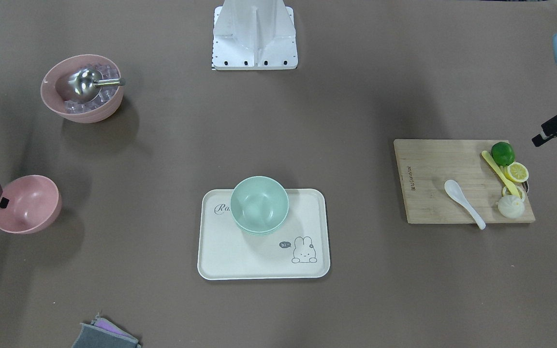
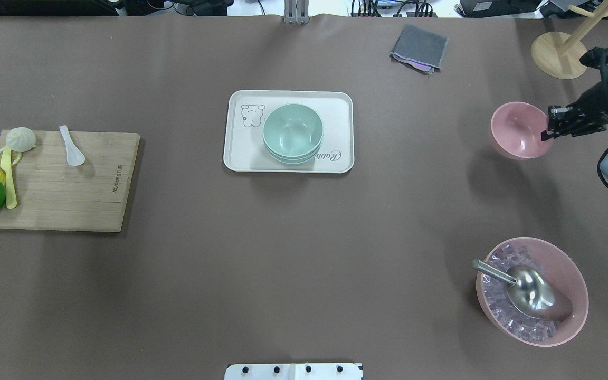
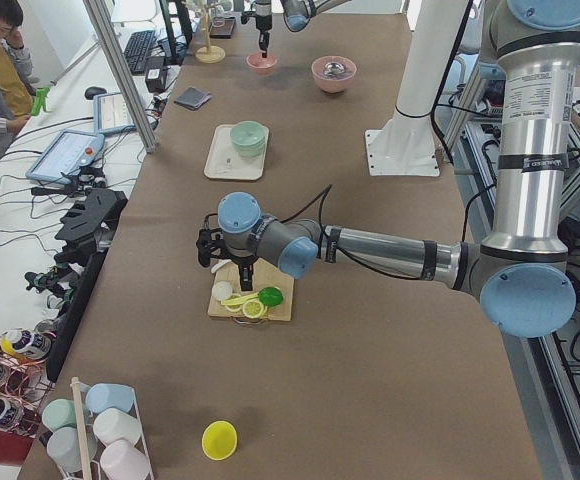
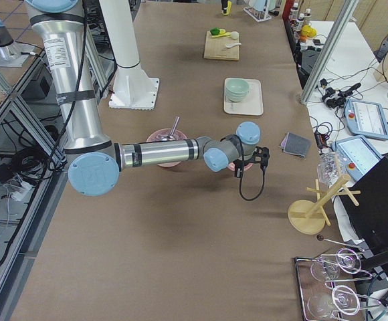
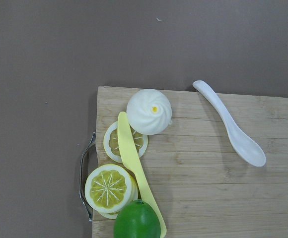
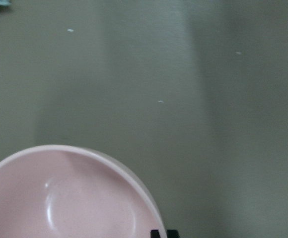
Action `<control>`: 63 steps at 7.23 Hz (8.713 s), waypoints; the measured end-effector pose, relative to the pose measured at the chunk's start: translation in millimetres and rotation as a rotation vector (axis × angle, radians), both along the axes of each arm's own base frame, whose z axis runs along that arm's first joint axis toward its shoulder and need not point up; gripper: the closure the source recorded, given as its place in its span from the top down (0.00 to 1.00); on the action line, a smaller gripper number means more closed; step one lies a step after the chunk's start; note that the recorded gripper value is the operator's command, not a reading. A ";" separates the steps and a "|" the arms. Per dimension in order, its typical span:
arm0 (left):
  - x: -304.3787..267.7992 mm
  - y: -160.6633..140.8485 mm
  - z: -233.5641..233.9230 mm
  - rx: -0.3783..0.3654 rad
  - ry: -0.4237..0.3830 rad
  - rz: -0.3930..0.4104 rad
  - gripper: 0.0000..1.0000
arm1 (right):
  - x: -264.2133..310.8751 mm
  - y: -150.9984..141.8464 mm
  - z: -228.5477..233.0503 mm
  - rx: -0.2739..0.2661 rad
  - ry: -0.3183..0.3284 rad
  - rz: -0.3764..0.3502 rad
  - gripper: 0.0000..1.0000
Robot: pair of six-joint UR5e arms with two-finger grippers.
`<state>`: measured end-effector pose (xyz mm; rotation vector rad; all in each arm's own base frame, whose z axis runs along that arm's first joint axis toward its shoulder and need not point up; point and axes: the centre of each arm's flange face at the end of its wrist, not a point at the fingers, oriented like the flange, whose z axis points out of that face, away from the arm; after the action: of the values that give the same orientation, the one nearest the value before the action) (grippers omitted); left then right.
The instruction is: Stack pink bowl on green and place spoon
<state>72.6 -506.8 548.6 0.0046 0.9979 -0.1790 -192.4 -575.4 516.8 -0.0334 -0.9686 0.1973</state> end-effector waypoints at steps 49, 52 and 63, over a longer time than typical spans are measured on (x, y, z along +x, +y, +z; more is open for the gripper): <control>-85.9 18.8 88.2 0.356 -0.149 0.165 0.98 | 245.6 65.5 180.0 0.288 0.171 -0.112 1.00; -127.8 29.6 115.1 0.348 -0.139 0.162 0.98 | 265.1 61.6 173.7 0.293 0.148 -0.108 1.00; -130.8 30.9 84.9 0.286 -0.140 0.116 0.98 | 250.9 59.0 107.2 0.251 0.147 -0.146 1.00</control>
<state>-58.3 -475.9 633.5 0.2174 0.8748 0.0702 58.5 -516.4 623.9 0.1392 -0.8350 -0.0563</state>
